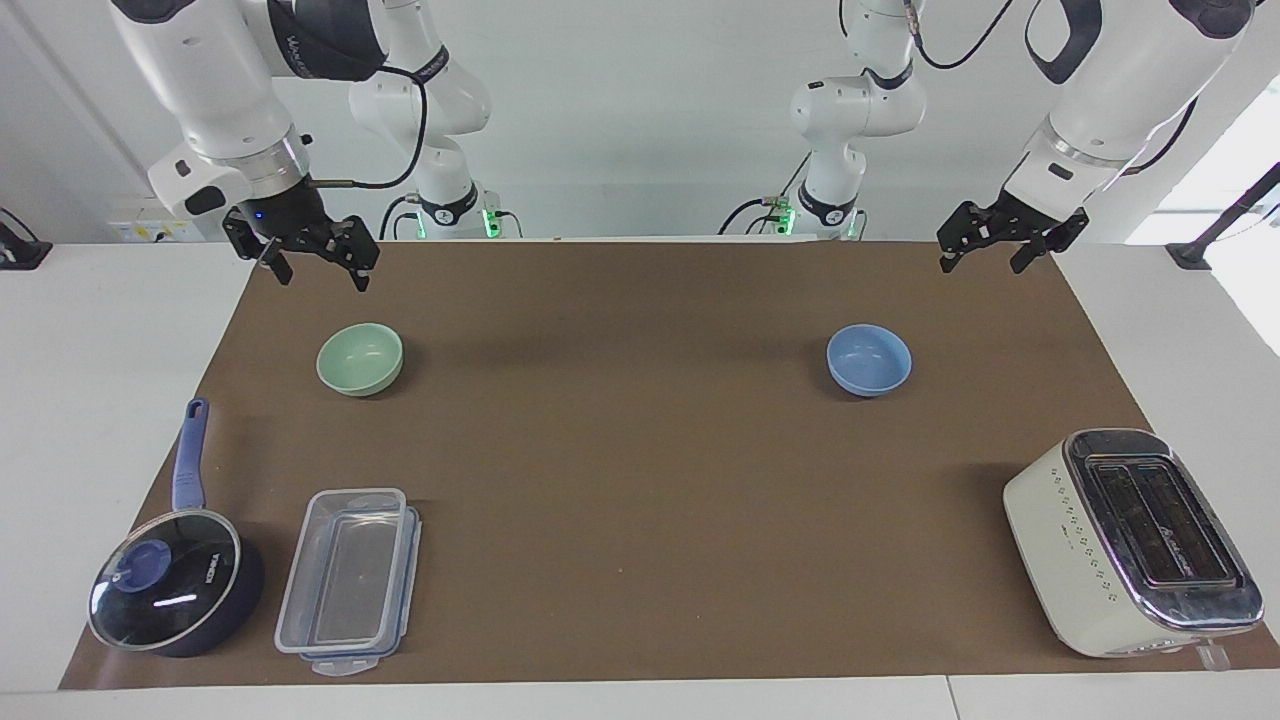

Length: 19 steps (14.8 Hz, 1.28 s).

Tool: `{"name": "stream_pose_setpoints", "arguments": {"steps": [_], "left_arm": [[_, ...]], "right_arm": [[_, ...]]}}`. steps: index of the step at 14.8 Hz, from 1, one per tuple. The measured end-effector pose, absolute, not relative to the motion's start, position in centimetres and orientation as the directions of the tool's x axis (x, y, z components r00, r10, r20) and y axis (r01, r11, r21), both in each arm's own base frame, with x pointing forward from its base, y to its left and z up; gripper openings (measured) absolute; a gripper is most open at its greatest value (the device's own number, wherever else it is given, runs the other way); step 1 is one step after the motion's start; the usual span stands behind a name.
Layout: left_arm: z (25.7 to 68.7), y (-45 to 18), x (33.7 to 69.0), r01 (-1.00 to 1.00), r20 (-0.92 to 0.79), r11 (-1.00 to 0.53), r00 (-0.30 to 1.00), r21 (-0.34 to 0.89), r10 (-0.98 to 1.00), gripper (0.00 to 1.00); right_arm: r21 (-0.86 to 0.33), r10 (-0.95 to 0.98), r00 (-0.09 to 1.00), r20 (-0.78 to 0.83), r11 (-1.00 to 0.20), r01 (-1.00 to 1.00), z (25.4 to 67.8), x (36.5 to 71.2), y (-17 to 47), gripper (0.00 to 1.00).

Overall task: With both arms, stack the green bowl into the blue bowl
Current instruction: 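Reach the left gripper to the blue bowl while the right gripper reaches the green bowl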

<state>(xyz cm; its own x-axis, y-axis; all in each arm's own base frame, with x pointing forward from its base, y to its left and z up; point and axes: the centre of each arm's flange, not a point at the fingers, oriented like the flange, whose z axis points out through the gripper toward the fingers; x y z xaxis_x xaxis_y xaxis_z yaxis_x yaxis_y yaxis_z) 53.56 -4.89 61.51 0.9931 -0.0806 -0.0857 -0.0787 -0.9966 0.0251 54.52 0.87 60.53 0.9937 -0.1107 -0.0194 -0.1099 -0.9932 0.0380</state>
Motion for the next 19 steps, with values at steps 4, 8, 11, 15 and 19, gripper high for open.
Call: {"name": "stream_pose_setpoints", "arguments": {"steps": [4,8,11,15,19], "left_arm": [[61.5,-4.9,53.6,-0.079,-0.086,-0.997,0.993,0.025,-0.080,1.00],[61.5,-4.9,53.6,-0.079,-0.086,-0.997,0.993,0.025,-0.080,1.00],[61.5,-4.9,53.6,-0.078,-0.085,-0.997,0.993,0.025,-0.080,1.00],[61.0,-4.7,53.7,-0.075,-0.081,-0.997,0.994,0.024,-0.077,1.00],[55.3,-4.4,53.6,-0.068,-0.070,-0.997,0.995,0.020,-0.069,1.00]], "right_arm": [[0.034,-0.111,0.994,-0.020,-0.993,-0.110,60.5,54.5,0.9,1.00],[0.012,-0.112,0.993,-0.023,-0.994,-0.112,60.5,54.5,1.1,1.00],[0.011,-0.112,0.993,-0.024,-0.994,-0.112,60.5,54.5,1.1,1.00],[0.012,-0.112,0.993,-0.026,-0.994,-0.112,60.4,54.5,1.1,1.00],[0.012,-0.112,0.993,-0.030,-0.994,-0.112,60.3,54.5,1.1,1.00]]}}
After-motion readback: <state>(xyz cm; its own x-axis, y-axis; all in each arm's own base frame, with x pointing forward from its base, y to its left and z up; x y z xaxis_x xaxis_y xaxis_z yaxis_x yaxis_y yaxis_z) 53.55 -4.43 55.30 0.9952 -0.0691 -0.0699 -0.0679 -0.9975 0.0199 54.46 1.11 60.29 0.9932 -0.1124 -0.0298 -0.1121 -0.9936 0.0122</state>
